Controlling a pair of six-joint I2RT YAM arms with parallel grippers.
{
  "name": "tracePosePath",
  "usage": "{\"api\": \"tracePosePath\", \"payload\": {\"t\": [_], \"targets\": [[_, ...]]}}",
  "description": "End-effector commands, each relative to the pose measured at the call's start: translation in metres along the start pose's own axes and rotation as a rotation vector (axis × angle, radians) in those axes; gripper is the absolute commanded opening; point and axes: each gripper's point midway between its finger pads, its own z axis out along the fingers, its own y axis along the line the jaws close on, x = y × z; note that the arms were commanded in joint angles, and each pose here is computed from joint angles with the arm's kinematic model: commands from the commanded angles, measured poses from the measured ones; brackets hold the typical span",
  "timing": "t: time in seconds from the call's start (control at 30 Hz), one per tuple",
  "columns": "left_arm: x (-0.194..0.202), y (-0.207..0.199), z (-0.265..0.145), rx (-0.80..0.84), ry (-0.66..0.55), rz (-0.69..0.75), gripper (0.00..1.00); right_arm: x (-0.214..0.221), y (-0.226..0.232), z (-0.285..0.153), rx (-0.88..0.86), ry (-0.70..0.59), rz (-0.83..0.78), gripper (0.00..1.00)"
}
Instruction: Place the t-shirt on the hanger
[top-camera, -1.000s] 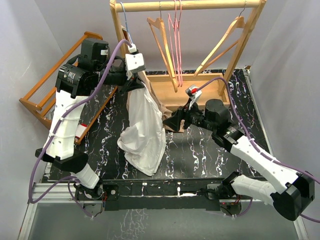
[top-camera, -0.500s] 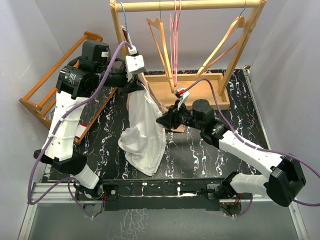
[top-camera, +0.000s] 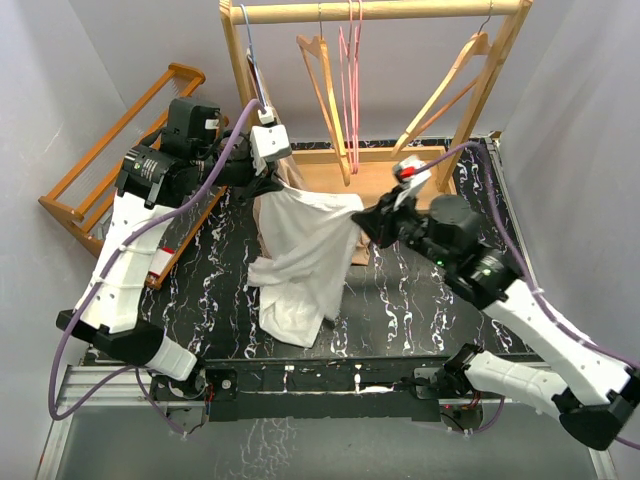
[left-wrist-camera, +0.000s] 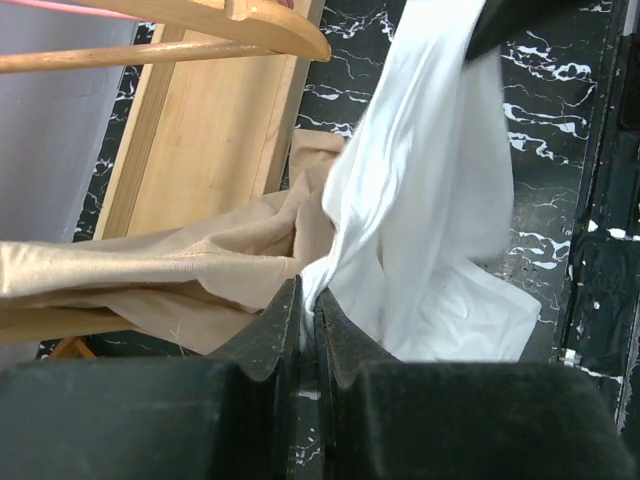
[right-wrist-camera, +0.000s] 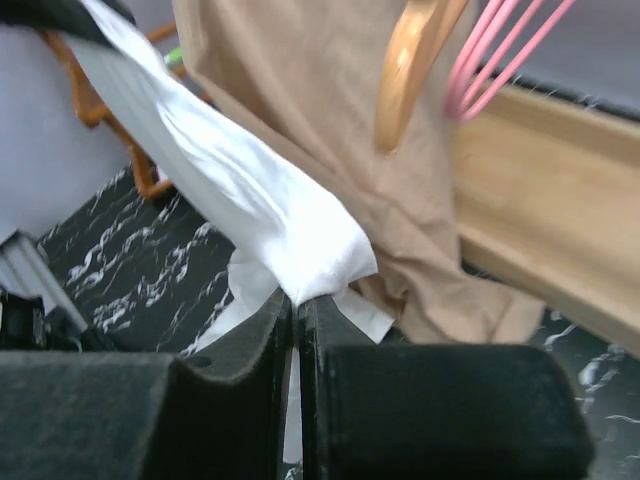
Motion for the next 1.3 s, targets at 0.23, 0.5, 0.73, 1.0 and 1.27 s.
{"api": "tracePosePath", "payload": {"t": [0.23, 0.5, 0.73, 1.0, 1.27], "targets": [[-0.010, 0.017, 0.004, -0.093, -0.055, -0.017, 0.00, -0.121, -0.032, -0.105, 0.336, -0.203, -0.138, 0.08], [-0.045, 0.065, 0.008, -0.255, -0.161, -0.032, 0.00, -0.167, -0.038, -0.139, 0.435, -0.276, -0.193, 0.08], [-0.072, 0.094, 0.013, -0.321, -0.248, -0.036, 0.00, -0.196, -0.043, -0.177, 0.516, -0.336, -0.216, 0.08], [-0.088, 0.066, 0.060, -0.124, -0.312, -0.081, 0.00, -0.184, -0.003, -0.127, 0.248, -0.257, -0.236, 0.08], [-0.086, 0.018, 0.124, 0.096, -0.355, -0.274, 0.00, -0.117, 0.039, -0.057, -0.077, -0.118, -0.139, 0.08]]}}
